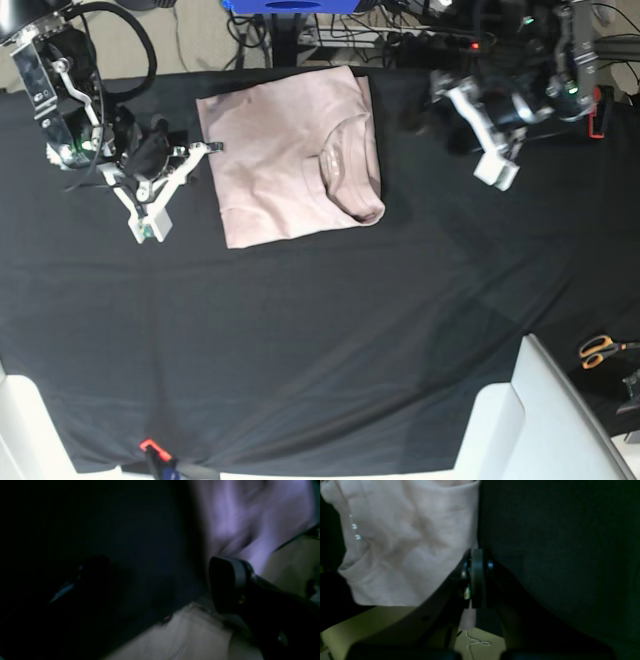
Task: Fold the T-shirt properly
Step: 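Lower the left gripper onto the shirt's collar fold and grasp it, then drag the pink shirt with the left gripper to square it on the table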
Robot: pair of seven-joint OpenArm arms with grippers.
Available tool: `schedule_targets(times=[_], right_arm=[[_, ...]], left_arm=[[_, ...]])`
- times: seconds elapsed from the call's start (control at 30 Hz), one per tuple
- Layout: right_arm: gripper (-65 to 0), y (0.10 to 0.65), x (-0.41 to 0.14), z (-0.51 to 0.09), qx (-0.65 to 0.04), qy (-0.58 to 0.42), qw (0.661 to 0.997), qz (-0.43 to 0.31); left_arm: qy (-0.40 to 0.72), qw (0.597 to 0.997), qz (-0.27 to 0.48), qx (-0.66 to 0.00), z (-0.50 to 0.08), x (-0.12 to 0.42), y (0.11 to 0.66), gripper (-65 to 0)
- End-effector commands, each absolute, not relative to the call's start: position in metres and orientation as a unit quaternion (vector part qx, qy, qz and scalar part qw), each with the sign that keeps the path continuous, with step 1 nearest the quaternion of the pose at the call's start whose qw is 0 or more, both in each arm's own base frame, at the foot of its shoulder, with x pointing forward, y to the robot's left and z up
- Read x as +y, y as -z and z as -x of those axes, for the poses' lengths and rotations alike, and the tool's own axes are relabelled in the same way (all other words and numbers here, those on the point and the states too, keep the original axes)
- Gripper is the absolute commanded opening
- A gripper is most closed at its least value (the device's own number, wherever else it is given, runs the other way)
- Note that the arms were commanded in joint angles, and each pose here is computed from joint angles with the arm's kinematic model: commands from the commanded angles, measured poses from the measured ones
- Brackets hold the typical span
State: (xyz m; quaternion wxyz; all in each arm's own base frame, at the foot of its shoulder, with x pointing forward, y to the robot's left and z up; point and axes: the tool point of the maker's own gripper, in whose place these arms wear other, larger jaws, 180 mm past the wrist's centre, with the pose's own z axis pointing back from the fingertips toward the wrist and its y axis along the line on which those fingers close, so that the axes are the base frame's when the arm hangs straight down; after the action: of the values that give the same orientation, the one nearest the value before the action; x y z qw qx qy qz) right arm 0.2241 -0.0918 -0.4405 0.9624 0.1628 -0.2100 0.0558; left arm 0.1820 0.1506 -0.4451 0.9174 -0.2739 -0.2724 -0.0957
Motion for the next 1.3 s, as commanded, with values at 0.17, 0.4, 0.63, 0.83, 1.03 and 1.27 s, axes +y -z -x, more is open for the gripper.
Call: schedule_targets(times=[0.17, 0.4, 0.63, 0.83, 1.03, 1.27], right_arm=[[-62.9, 0.444, -0.098, -0.224, -0.209, -0.053, 0.964, -0.159], [-63.0, 0.444, -0.099, -0.224, -0.209, -0.052, 0.964, -0.158], [-63.0, 0.444, -0.1, -0.225, -0.21, -0.05, 0.964, -0.157], [-63.2, 0.444, -0.102, -0.225, -0.21, -0.05, 0.964, -0.156], [-63.2, 0.444, -0.102, -0.225, -0.212, -0.049, 0.963, -0.156], [-63.3, 0.444, -0.11, -0.225, -0.212, -0.052, 0.965, -0.147]], left_arm=[[0.097, 0.906, 0.287, -0.294, -0.199, 0.126, 0.441, -7.9], [0.119, 0.93, 0.263, -0.228, -0.184, 0.096, 0.486, -7.9], [0.139, 0.912, 0.312, -0.226, -0.18, 0.054, 0.493, -7.9], [0.133, 0.914, 0.321, -0.209, -0.184, 0.049, 0.505, -8.1], [0.137, 0.912, 0.319, -0.219, -0.197, 0.049, 0.501, -32.3], [0.195, 0.905, 0.317, -0.204, -0.206, 0.033, 0.494, -65.0]])
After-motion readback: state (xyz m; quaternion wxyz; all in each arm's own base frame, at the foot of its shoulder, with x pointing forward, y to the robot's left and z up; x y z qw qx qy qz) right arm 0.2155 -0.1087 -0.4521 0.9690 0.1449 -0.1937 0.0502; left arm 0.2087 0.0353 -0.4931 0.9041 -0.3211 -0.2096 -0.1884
